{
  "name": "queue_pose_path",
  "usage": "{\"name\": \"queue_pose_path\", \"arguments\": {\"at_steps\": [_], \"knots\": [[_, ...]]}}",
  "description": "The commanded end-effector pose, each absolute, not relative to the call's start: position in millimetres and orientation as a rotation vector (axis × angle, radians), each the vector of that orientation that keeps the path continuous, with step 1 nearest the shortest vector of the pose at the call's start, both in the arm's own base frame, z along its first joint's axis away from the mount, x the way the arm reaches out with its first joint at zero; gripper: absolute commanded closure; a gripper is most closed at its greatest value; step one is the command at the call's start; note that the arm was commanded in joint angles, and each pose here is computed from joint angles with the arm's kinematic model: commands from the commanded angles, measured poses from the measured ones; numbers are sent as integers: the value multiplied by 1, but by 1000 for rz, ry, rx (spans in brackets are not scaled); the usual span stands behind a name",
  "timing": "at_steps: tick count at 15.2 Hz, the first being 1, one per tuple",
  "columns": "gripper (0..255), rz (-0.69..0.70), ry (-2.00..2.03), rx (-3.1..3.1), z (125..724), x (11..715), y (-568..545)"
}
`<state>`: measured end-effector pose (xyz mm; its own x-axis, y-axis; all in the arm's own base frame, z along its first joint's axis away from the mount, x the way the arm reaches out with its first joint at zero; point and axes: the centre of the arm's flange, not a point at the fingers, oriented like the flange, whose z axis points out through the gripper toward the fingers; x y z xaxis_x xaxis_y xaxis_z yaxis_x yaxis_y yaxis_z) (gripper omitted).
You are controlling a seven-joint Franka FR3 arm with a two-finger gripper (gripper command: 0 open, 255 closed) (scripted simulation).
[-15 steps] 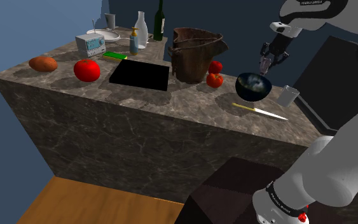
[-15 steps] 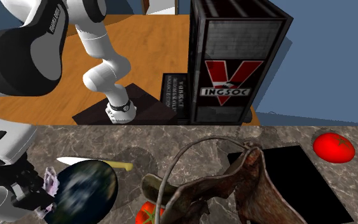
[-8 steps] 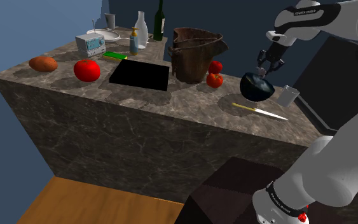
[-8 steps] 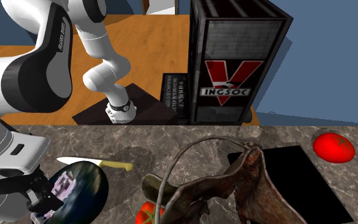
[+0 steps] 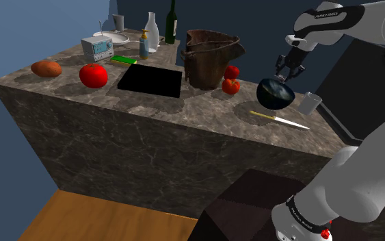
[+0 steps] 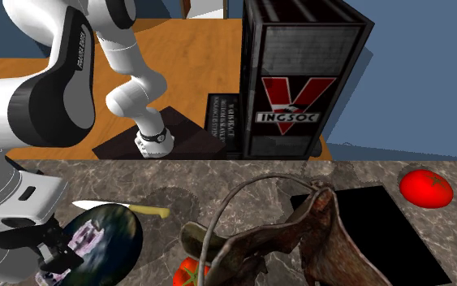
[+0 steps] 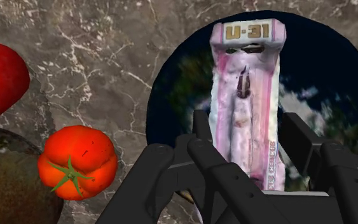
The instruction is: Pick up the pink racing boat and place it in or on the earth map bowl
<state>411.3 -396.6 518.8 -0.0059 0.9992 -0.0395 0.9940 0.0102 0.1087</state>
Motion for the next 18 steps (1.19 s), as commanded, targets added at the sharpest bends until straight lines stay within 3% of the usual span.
{"name": "queue_pose_path", "arguments": {"at_steps": [1, 6, 10, 18], "knots": [[0, 75, 2155, 2138, 519, 411, -397], [0, 75, 2155, 2138, 519, 411, -397], [0, 75, 2155, 2138, 568, 406, -395], [0, 75, 2155, 2138, 568, 406, -395]]}}
